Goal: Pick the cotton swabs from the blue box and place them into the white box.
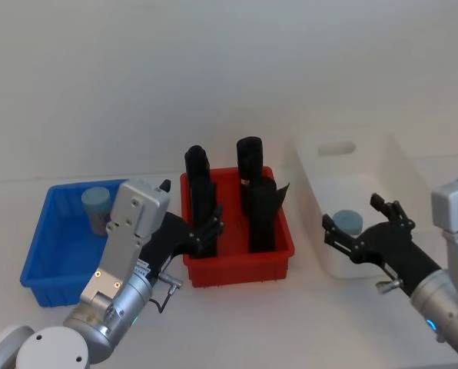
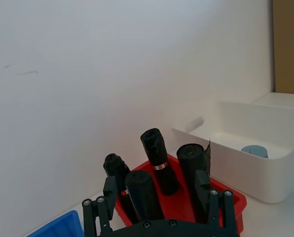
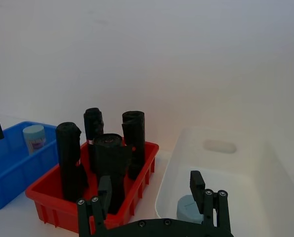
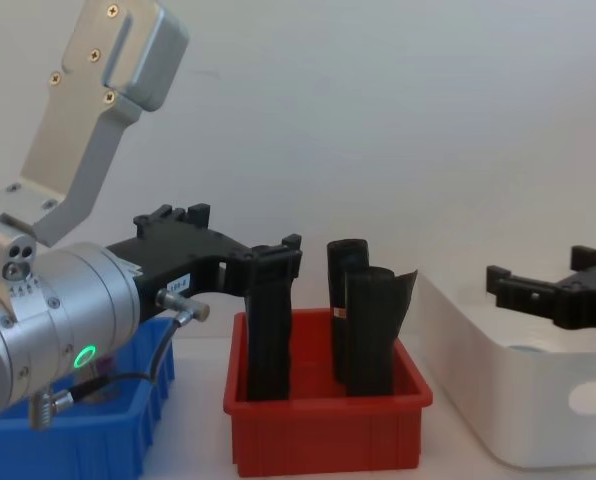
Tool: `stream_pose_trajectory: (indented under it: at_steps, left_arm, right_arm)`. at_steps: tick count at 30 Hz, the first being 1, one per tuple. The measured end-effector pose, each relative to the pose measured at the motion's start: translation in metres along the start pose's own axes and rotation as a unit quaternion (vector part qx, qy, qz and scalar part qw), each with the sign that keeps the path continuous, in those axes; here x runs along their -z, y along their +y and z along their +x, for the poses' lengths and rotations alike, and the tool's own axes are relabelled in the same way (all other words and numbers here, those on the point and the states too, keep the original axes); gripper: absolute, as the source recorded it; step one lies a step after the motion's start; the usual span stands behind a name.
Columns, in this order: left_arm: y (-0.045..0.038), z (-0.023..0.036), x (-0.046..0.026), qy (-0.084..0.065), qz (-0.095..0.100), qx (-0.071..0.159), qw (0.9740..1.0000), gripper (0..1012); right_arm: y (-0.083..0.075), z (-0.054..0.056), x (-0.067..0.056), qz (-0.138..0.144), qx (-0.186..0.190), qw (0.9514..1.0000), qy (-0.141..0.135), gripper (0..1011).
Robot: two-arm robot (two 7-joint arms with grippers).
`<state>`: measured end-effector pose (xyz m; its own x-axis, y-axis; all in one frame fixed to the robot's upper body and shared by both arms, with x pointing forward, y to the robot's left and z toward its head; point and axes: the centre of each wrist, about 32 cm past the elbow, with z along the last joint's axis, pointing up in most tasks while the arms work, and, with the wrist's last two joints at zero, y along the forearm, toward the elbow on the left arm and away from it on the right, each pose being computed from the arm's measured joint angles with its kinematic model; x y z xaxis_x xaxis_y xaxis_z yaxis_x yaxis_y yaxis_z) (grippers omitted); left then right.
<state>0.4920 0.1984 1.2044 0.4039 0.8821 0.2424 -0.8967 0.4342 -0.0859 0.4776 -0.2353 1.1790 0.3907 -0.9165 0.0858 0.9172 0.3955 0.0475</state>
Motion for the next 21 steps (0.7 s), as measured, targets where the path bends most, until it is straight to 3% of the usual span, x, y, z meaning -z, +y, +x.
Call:
stream_pose_trajectory:
  at_steps: [7, 21]
  left_arm:
    - [0.0000, 0.0000, 0.0000, 0.000, 0.000, 0.000, 1.0000, 1003]
    - [0.0000, 0.0000, 0.0000, 0.000, 0.000, 0.000, 1.0000, 1003]
  right_arm:
    - [0.019, 0.003, 0.006, -0.003, -0.018, 0.9998, -0.008, 1001]
    - [0.074, 0.004, 0.021, -0.008, -0.068, 0.9975, -0.018, 1001]
